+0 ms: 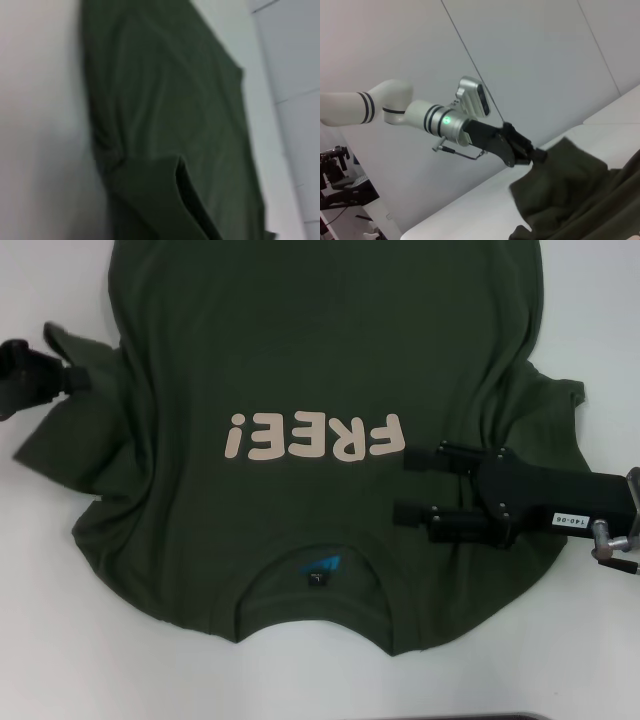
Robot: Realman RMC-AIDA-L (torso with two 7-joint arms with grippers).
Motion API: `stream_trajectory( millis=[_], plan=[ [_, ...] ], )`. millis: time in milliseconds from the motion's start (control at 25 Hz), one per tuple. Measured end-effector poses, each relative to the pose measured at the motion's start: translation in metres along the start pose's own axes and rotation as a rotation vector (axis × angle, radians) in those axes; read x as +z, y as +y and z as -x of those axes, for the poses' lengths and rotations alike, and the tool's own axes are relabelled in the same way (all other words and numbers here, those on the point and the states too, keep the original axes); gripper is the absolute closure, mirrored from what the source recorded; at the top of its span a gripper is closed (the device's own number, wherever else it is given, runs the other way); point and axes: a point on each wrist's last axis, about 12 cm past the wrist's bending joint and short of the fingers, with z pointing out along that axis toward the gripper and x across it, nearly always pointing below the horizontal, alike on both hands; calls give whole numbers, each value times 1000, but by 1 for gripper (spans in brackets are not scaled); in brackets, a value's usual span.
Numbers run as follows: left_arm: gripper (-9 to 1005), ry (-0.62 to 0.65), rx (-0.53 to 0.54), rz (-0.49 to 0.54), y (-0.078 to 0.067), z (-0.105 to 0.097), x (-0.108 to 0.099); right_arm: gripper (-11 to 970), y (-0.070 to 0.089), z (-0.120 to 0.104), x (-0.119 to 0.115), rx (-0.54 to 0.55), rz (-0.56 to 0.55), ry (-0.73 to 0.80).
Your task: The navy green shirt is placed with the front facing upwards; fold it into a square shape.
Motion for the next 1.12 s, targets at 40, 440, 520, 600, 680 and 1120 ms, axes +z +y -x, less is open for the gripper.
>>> stream_trajectory(
  millis=[40, 440, 520, 600, 680, 1120],
  plan=[
    [972, -1, 4, -22, -2, 0, -1, 64, 0, 0, 0, 0, 0, 1],
    [970, 7, 3, -120, -16, -7, 19, 64, -1, 1, 1, -3, -2, 4],
    [970, 6, 3, -98, -15, -3, 18, 65, -1, 1, 1, -4, -1, 5],
    [970, -9, -3, -74, -12, 2, 10, 65, -1, 1, 2, -4, 1, 5],
    [969, -25, -13, -57, -8, 4, 1, 65, -1, 1, 2, -4, 1, 5],
    [967, -126, -46, 1, 4, 17, -27, 65, -2, 1, 2, -4, -6, 10]
  ],
)
